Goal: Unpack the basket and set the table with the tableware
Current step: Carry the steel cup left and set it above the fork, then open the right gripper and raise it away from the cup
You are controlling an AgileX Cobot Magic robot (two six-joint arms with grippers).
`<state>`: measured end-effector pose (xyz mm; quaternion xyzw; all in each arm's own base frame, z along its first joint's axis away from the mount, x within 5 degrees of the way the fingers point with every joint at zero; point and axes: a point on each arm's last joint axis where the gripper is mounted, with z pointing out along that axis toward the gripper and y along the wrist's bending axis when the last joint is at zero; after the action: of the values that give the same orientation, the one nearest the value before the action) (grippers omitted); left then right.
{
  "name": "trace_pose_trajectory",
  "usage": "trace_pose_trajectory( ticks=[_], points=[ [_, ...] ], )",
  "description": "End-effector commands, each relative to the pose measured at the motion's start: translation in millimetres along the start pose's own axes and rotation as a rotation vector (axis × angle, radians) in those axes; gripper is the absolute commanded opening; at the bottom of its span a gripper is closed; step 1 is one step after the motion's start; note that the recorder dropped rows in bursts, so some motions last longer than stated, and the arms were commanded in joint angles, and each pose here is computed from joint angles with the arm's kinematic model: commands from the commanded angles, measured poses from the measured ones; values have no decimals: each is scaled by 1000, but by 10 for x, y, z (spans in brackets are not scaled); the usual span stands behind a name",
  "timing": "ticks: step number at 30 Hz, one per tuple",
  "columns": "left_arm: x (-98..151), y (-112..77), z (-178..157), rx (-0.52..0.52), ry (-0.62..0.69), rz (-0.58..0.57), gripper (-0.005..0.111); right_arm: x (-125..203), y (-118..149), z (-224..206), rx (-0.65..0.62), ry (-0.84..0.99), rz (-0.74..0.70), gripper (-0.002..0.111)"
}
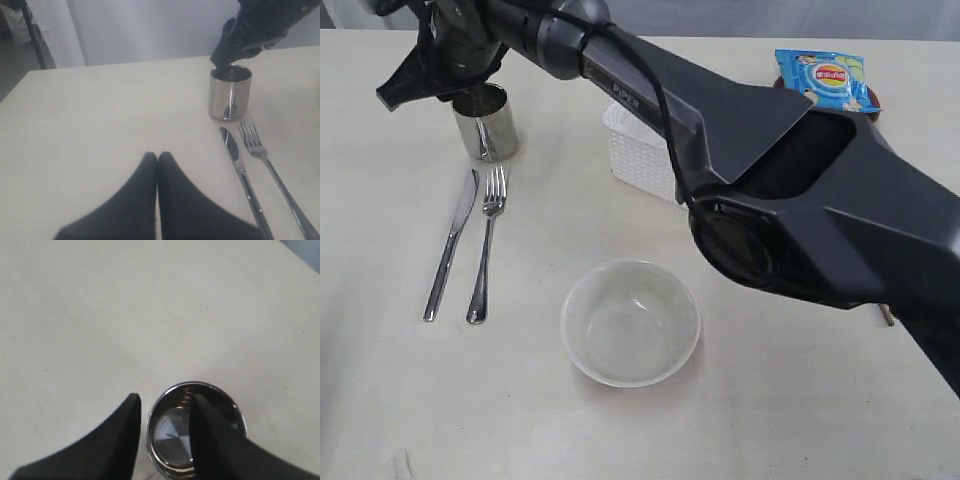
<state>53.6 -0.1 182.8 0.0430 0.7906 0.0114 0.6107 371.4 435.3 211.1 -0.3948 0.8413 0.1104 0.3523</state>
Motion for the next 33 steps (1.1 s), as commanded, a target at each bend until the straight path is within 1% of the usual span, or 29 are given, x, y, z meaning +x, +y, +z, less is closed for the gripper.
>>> trace_pose_trajectory(
  ticks=[1, 2, 4, 5, 6, 8, 11, 16, 20, 23, 27, 30, 33],
  points=[
    [6, -3, 1, 5, 0, -1, 0, -184, -40, -394, -1, -9, 13, 32],
    [6, -3, 1, 5, 0, -1, 0, -205, -7, -471, -10, 0, 14, 32],
    [6, -3, 1, 5, 0, -1, 0, -257, 21, -669, -35, 20, 24, 25],
    [6, -3, 1, 5, 0, -1, 0, -277, 65, -747, -56, 26, 29, 20],
    [6, -3, 1, 5, 0, -1, 0, -304, 79, -855, -84, 32, 31, 12],
    [6, -3, 1, 5, 0, -1, 0, -342, 114, -1011, -141, 36, 21, -1],
    [6, -3, 1, 5, 0, -1, 0, -376, 182, -1251, -245, 55, -4, 0],
    [6, -3, 1, 5, 0, -1, 0, -492, 127, -1630, -241, -4, -15, 0],
    [6, -3, 1, 5, 0, -1, 0, -491, 87, -1969, -246, -12, -27, 0],
    [6, -3, 1, 5, 0, -1, 0, -371, 32, -2125, -240, 36, -31, 0],
    [6, -3, 1, 5, 0, -1, 0, -206, -135, -2269, -204, -17, -32, 0],
    [6, -3, 1, 5, 0, -1, 0, 3, -298, -2354, -147, -91, -16, 0],
    [6, -3, 1, 5, 0, -1, 0, 223, -525, -2431, -45, -169, -11, 0]
  ],
)
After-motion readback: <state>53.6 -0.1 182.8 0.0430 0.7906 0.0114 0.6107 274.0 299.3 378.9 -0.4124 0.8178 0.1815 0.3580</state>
